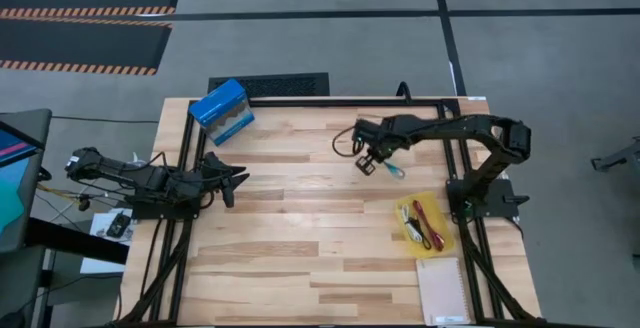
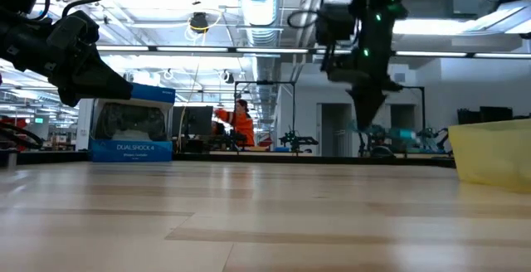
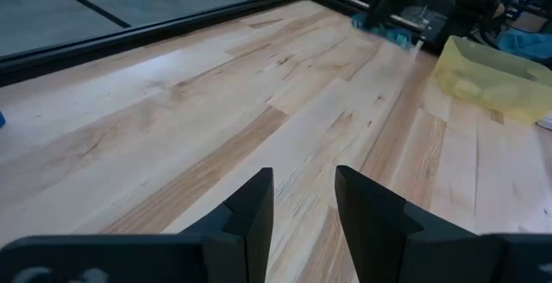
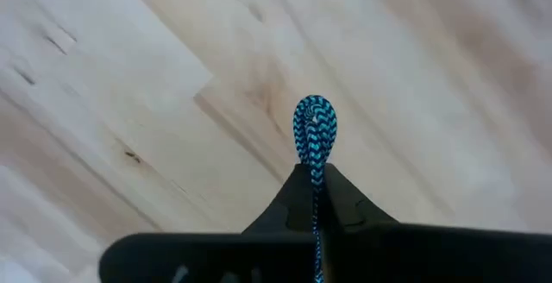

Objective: Pick and place USB-C Cables
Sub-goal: Put the blue charger cable into the yellow bin

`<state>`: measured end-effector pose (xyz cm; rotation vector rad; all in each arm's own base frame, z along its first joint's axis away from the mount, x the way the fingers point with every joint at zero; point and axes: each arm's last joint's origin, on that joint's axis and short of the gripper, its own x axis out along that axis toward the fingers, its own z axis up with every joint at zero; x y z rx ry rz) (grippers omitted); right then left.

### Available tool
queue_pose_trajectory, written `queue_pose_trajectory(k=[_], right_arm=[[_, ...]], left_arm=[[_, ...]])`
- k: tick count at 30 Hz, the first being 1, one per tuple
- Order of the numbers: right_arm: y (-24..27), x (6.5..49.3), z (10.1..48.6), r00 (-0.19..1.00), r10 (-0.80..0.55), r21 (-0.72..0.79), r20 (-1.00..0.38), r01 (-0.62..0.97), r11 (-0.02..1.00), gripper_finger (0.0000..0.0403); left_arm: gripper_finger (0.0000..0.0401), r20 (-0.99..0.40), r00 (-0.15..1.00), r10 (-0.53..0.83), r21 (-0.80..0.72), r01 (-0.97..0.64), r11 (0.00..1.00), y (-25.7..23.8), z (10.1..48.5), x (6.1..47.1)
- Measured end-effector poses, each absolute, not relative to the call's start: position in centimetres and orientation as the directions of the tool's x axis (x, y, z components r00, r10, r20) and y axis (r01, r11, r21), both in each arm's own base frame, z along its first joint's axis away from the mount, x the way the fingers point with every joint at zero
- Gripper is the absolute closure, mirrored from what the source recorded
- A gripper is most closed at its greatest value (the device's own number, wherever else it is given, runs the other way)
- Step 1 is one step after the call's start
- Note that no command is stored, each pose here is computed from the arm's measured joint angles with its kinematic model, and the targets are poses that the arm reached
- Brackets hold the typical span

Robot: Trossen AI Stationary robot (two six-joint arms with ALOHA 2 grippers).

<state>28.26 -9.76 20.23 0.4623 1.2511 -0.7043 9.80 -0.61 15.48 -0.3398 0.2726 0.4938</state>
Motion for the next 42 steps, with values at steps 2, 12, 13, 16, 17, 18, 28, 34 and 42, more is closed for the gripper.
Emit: queue_pose_trajectory(k=[2, 12, 13, 16, 17, 18, 28, 34, 42], right_arm=[[-10.2, 28.5, 21.9, 0.138, -0.247, -0.084, -0.959, 0.694, 0.716, 0.0400], [-10.4, 28.4, 29.8, 0.058, -0.326, -0.196, -0.944, 0.698, 0.689, 0.0400], [-10.2, 28.2, 30.3, 0.044, -0.321, -0.201, -0.946, 0.698, 0.688, 0.0400], [-9.1, 27.4, 31.4, -0.004, -0.302, -0.223, -0.953, 0.686, 0.693, 0.0398], [-8.7, 27.0, 31.8, 0.001, -0.300, -0.218, -0.954, 0.684, 0.696, 0.0398], [-8.1, 26.7, 32.3, 0.009, -0.299, -0.212, -0.954, 0.685, 0.697, 0.0398], [-1.4, 21.8, 36.6, 0.143, -0.313, -0.082, -0.939, 0.791, 0.607, 0.0398], [2.1, 20.0, 36.1, 0.191, -0.283, 0.000, -0.940, 0.828, 0.561, 0.0398], [5.8, 17.9, 32.6, 0.126, -0.275, 0.004, -0.953, 0.915, 0.403, 0.0396]], left_arm=[[0.0288, -0.334, 0.847, 0.414, -0.251, -0.504, 0.827, -0.6, 15.5, 9.8], [0.0288, -0.334, 0.847, 0.414, -0.251, -0.503, 0.827, -0.6, 15.5, 9.8], [0.0288, -0.334, 0.847, 0.414, -0.251, -0.503, 0.827, -0.6, 15.5, 9.8], [0.0288, -0.334, 0.847, 0.414, -0.251, -0.503, 0.827, -0.6, 15.5, 9.8], [0.0288, -0.334, 0.847, 0.414, -0.251, -0.504, 0.827, -0.6, 15.5, 9.8], [0.0288, -0.334, 0.847, 0.414, -0.251, -0.504, 0.827, -0.6, 15.5, 9.8], [0.0288, -0.334, 0.847, 0.414, -0.251, -0.504, 0.827, -0.6, 15.5, 9.8], [0.0288, -0.334, 0.847, 0.414, -0.251, -0.503, 0.827, -0.6, 15.5, 9.8], [0.0288, -0.334, 0.847, 0.414, -0.251, -0.503, 0.827, -0.6, 15.5, 9.8]])
